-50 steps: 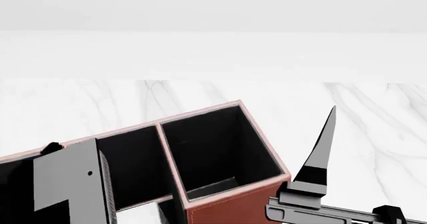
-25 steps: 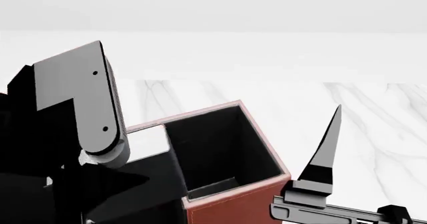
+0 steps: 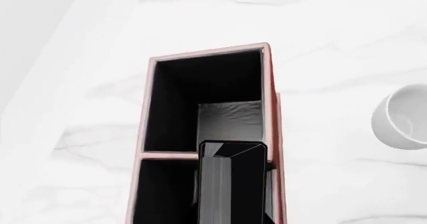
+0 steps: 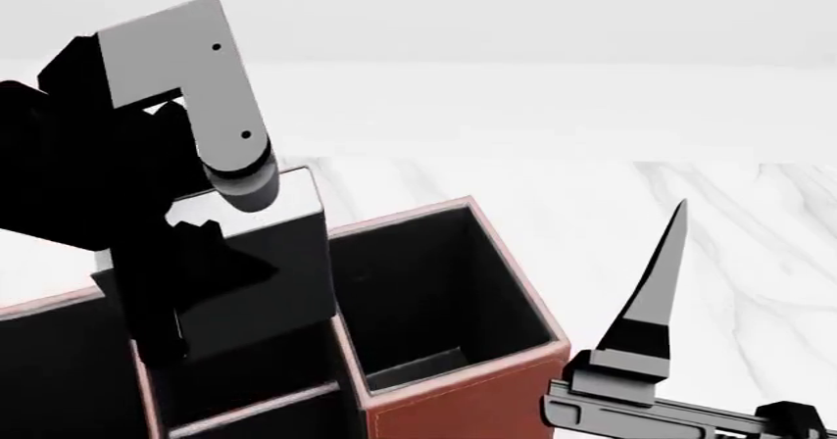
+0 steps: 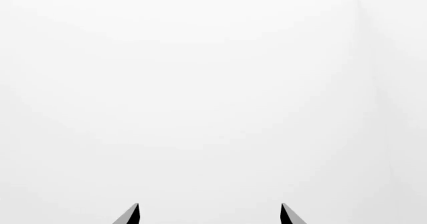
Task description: Pick up the book and place it in the front compartment of the caddy.
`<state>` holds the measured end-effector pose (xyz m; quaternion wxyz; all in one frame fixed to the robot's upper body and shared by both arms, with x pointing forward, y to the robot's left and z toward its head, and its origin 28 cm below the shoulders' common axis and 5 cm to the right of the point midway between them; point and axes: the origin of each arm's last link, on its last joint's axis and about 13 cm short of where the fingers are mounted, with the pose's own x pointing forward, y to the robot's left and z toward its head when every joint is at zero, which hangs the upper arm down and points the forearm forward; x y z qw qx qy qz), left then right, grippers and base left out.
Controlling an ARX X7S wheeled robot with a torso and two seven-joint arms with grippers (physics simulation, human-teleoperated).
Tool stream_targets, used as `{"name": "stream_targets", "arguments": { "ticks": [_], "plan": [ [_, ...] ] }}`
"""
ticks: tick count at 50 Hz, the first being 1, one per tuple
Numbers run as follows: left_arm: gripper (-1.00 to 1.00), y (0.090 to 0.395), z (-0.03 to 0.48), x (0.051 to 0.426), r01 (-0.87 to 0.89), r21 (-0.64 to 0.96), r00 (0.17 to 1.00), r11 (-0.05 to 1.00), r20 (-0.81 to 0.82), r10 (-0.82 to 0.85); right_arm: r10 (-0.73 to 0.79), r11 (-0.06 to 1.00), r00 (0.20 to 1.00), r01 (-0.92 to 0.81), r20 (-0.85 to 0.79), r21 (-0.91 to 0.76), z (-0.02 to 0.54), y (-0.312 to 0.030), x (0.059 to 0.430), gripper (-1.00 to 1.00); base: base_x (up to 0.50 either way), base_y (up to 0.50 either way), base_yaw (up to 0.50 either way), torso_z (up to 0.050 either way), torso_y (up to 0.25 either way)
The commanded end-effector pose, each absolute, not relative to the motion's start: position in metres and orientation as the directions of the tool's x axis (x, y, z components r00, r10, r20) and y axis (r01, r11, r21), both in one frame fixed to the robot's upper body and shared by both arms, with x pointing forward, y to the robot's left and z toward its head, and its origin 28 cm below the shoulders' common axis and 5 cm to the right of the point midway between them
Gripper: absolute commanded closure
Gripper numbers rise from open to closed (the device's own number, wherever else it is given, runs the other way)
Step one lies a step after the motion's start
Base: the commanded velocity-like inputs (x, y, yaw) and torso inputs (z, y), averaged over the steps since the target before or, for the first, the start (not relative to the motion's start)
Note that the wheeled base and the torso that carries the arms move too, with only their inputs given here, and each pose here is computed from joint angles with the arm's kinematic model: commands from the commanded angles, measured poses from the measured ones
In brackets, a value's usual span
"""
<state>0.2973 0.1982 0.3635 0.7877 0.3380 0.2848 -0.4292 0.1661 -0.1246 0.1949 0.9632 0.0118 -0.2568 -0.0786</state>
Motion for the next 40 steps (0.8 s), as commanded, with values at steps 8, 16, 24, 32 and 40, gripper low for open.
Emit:
{"name": "stream_targets", "arguments": {
  "ticks": [8, 16, 24, 32, 40],
  "plan": [
    [1.0, 0.202, 0.351, 0.317, 0.831, 0.321, 0.516, 0.454, -0.749, -0.415, -0.158, 0.987, 0.854, 0.145, 0.495, 0.065, 0.196, -0.125, 0.166, -1.0, 0.0, 0.0, 0.0, 0.0, 0.001],
    [1.0, 0.201, 0.337, 0.325, 0.829, 0.312, 0.51, 0.464, -0.761, -0.401, -0.16, 0.987, 0.854, 0.147, 0.495, 0.066, 0.196, -0.125, 0.166, -1.0, 0.0, 0.0, 0.0, 0.0, 0.001],
    [1.0, 0.202, 0.326, 0.331, 0.824, 0.311, 0.511, 0.474, -0.769, -0.384, -0.159, 0.987, 0.854, 0.146, 0.496, 0.065, 0.196, -0.125, 0.166, -1.0, 0.0, 0.0, 0.0, 0.001, 0.001],
    [1.0, 0.204, 0.319, 0.334, 0.818, 0.312, 0.517, 0.484, -0.767, -0.379, -0.16, 0.987, 0.853, 0.146, 0.497, 0.067, 0.196, -0.125, 0.166, -1.0, 0.0, 0.0, 0.0, 0.0, 0.001],
    [1.0, 0.206, 0.311, 0.336, 0.823, 0.308, 0.507, 0.478, -0.778, -0.372, -0.161, 0.987, 0.852, 0.147, 0.498, 0.068, 0.197, -0.125, 0.166, -1.0, 0.0, 0.0, 0.0, 0.0, 0.001]
  ]
}}
